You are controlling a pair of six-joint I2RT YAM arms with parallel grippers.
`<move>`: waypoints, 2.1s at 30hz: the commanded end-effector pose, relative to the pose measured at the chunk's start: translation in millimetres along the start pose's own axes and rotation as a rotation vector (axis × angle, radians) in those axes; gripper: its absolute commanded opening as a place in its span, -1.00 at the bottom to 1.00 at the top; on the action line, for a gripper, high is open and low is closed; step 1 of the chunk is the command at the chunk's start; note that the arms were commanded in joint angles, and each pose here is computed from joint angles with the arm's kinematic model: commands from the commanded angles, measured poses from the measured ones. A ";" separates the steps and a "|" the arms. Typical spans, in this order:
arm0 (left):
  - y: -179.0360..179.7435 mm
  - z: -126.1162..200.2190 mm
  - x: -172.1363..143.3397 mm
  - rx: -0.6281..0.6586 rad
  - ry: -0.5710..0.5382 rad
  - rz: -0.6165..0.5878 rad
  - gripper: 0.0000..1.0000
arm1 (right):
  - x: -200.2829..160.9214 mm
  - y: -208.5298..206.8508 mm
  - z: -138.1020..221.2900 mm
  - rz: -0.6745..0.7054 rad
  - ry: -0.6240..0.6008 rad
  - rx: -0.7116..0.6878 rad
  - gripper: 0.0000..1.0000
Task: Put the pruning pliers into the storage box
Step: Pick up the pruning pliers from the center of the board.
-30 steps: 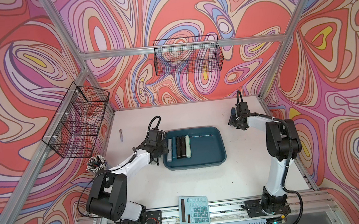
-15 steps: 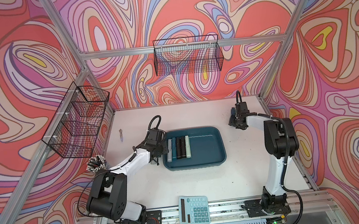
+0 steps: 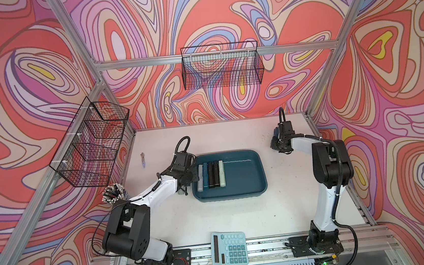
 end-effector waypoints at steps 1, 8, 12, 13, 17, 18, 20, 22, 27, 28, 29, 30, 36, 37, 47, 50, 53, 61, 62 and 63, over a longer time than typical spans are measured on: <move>-1.1 -3.7 -3.1 -0.002 0.031 -0.009 -0.88 | -13.4 -2.1 14.3 0.029 0.020 -0.011 -0.41; -3.7 -5.4 0.4 -0.019 0.009 -0.005 -0.88 | -54.7 -2.4 39.2 0.089 0.064 -0.042 -0.43; -4.3 -8.0 -0.2 -0.025 0.009 0.001 -0.88 | -74.4 -7.6 52.7 0.095 0.079 -0.065 -0.28; -4.8 -9.0 -0.3 -0.029 0.012 0.001 -0.88 | -75.5 -9.1 55.5 0.090 0.075 -0.067 -0.18; -6.8 -10.5 1.6 -0.037 0.013 -0.003 -0.88 | -71.6 -9.7 57.0 0.094 0.061 -0.080 0.01; -6.9 -10.0 2.8 -0.037 0.010 -0.002 -0.88 | -67.1 -6.7 58.7 0.099 0.052 -0.075 0.02; -7.0 -9.0 2.9 -0.038 0.007 -0.001 -0.88 | -61.3 -3.0 56.4 0.107 0.048 -0.075 0.02; -5.8 -7.6 2.4 -0.033 0.005 0.001 -0.88 | -57.3 0.7 51.2 0.119 0.051 -0.075 0.00; -0.6 -2.3 -2.5 -0.008 0.002 -0.003 -0.88 | -50.2 6.1 35.6 0.136 0.059 -0.081 -0.07; 0.0 -1.0 -3.2 -0.004 0.001 -0.005 -0.88 | -50.1 7.0 33.8 0.138 0.061 -0.078 -0.08; 1.0 -0.1 -4.2 -0.001 0.002 -0.007 -0.88 | -50.8 7.6 31.5 0.138 0.064 -0.077 -0.10; 1.0 0.9 -4.2 0.002 0.001 -0.010 -0.88 | -51.6 6.8 28.8 0.138 0.068 -0.080 -0.12; 1.0 1.3 -4.2 0.000 0.001 -0.008 -0.88 | -48.7 8.2 29.6 0.134 0.053 -0.077 -0.24; 0.9 0.9 -4.4 -0.001 0.002 -0.007 -0.88 | -47.7 8.7 31.0 0.134 0.048 -0.076 -0.27; -0.9 -2.0 -3.5 -0.010 0.005 -0.004 -0.88 | -45.4 9.4 64.2 0.130 0.016 -0.046 -0.47; -1.3 -2.1 -2.1 -0.010 0.003 -0.004 -0.88 | -49.5 16.1 85.1 0.130 -0.004 -0.012 -0.50; -1.9 0.0 0.6 -0.015 -0.010 0.000 -0.88 | -56.4 25.1 107.1 0.162 -0.008 -0.010 -0.50; -1.9 1.3 4.9 -0.008 -0.019 -0.003 -0.88 | -78.0 61.1 168.5 0.179 -0.018 0.103 -0.51; -2.4 -0.3 4.6 -0.010 -0.021 0.002 -0.88 | -84.8 69.8 173.2 0.172 -0.018 0.126 -0.51; -3.1 -2.2 4.6 -0.017 -0.020 0.008 -0.88 | -91.6 79.7 178.8 0.173 -0.027 0.152 -0.51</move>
Point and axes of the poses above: each gripper's point midway between its finger pads, its own z axis back along the fingers, its own y axis along the line the jaws close on, x = y × z, the point moved 4 cm from there along z, back along the fingers, and after that the axes turned 8 degrees about -z, right-handed, at the moved point
